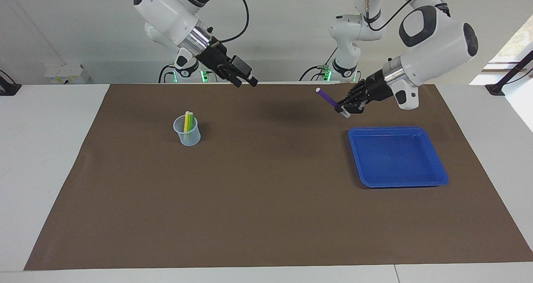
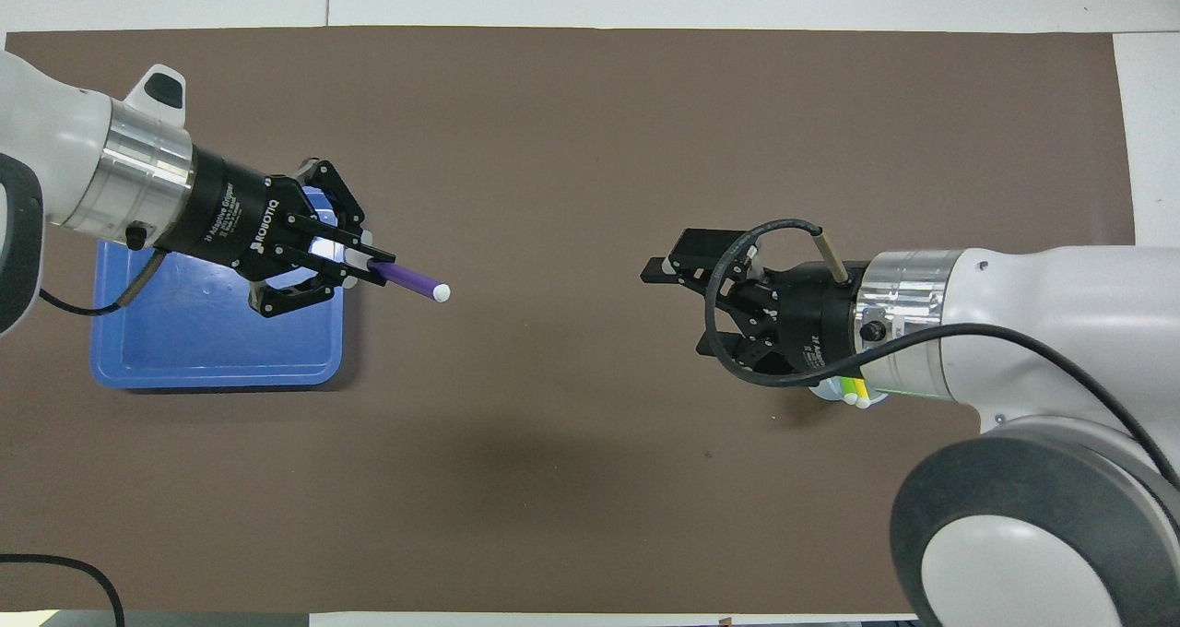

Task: Transfer and insert pens with both arms
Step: 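Grasp the purple pen with the right gripper, open the left gripper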

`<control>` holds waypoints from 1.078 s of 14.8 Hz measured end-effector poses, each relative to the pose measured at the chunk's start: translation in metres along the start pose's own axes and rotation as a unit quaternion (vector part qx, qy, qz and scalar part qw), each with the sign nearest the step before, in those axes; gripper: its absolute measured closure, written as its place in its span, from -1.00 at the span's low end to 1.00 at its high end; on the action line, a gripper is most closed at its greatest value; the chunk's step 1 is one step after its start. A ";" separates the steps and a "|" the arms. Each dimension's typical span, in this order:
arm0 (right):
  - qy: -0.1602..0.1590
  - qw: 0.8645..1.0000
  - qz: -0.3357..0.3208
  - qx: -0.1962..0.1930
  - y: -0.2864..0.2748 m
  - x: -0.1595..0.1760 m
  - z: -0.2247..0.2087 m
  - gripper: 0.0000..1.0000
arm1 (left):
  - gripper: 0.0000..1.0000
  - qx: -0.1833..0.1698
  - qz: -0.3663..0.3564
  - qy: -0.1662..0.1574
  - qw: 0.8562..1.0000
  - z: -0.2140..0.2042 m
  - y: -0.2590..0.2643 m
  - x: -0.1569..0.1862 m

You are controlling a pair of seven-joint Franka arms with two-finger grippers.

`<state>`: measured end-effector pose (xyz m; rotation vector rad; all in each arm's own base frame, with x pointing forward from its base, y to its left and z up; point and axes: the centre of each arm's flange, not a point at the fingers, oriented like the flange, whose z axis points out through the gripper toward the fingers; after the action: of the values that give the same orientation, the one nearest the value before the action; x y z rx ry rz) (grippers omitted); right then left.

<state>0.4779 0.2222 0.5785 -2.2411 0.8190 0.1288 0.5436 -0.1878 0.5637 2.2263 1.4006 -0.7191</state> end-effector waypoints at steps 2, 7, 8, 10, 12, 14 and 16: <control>0.005 1.000 0.011 0.024 -0.010 -0.011 0.004 -1.00 | 0.67 -0.015 -0.039 -0.014 0.999 0.020 0.000 -0.021; 0.004 0.999 -0.022 0.047 -0.032 -0.068 0.033 -1.00 | 0.67 -0.046 -0.103 -0.057 0.992 0.070 -0.007 -0.050; 0.009 0.999 -0.033 0.042 -0.031 -0.068 0.034 -1.00 | 0.67 -0.050 -0.113 -0.064 0.990 0.070 -0.008 -0.050; 0.025 0.997 -0.062 0.027 -0.029 -0.063 0.035 -0.99 | 0.67 -0.055 -0.122 -0.068 0.989 0.067 -0.008 -0.050; 0.033 0.997 -0.067 0.026 -0.029 -0.058 0.039 -0.93 | 0.67 -0.055 -0.124 -0.069 0.988 0.066 -0.009 -0.050; 0.047 0.996 -0.066 0.037 -0.031 -0.052 0.040 -0.83 | 0.67 -0.054 -0.122 -0.069 0.989 0.068 -0.009 -0.053; 0.058 0.995 -0.064 0.047 -0.033 -0.048 0.041 -0.72 | 0.67 -0.050 -0.116 -0.070 0.990 0.072 -0.010 -0.059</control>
<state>0.4649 0.2918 0.5845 -2.2206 0.7250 -0.1000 0.4984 -0.2676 0.5434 1.9186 1.6040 -0.8445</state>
